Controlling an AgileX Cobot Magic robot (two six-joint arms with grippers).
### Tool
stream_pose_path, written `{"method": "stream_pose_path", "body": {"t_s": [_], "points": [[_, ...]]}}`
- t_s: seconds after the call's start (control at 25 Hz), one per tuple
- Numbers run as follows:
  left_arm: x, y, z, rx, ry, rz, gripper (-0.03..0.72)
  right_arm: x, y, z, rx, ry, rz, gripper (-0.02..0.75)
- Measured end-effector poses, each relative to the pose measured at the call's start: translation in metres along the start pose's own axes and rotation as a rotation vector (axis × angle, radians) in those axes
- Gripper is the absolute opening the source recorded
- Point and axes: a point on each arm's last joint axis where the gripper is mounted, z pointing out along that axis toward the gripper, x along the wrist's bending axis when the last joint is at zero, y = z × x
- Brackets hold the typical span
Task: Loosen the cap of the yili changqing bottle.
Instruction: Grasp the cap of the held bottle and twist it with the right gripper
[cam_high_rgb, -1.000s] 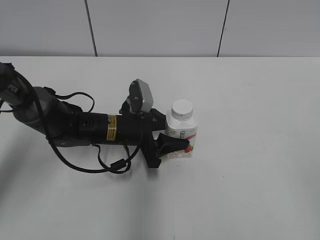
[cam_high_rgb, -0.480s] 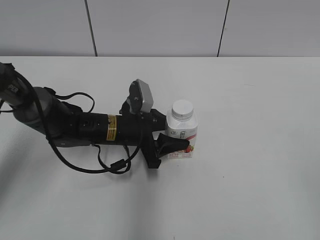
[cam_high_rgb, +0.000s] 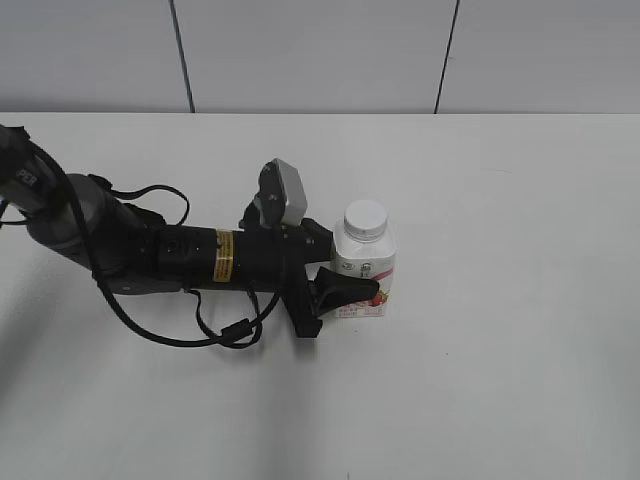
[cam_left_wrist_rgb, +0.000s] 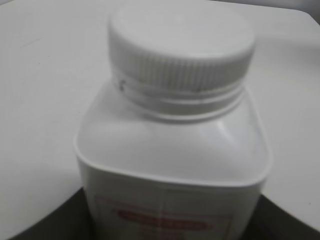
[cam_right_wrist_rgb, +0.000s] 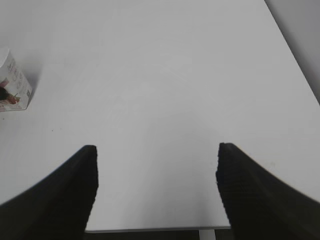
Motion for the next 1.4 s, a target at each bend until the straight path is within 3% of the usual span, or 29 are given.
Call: {"method": "stream_pose_path", "body": {"t_s": [0.32, 0.76, 1.12, 1.4], "points": [[0.000, 0.000, 0.000, 0.001, -0.002, 0.001, 0.393, -0.001, 0.040, 0.025, 0.069, 0.002, 0.000, 0.582], [0.000, 0.000, 0.000, 0.001, -0.002, 0.001, 0.393, -0.004, 0.130, 0.112, 0.402, 0.019, 0.004, 0.582], [0.000, 0.000, 0.000, -0.001, -0.003, 0.001, 0.393, -0.002, 0.170, 0.181, 0.703, 0.056, 0.053, 0.580], [0.000, 0.000, 0.000, -0.001, -0.003, 0.001, 0.391, 0.001, 0.180, 0.227, 0.770, 0.090, 0.086, 0.465]]}}
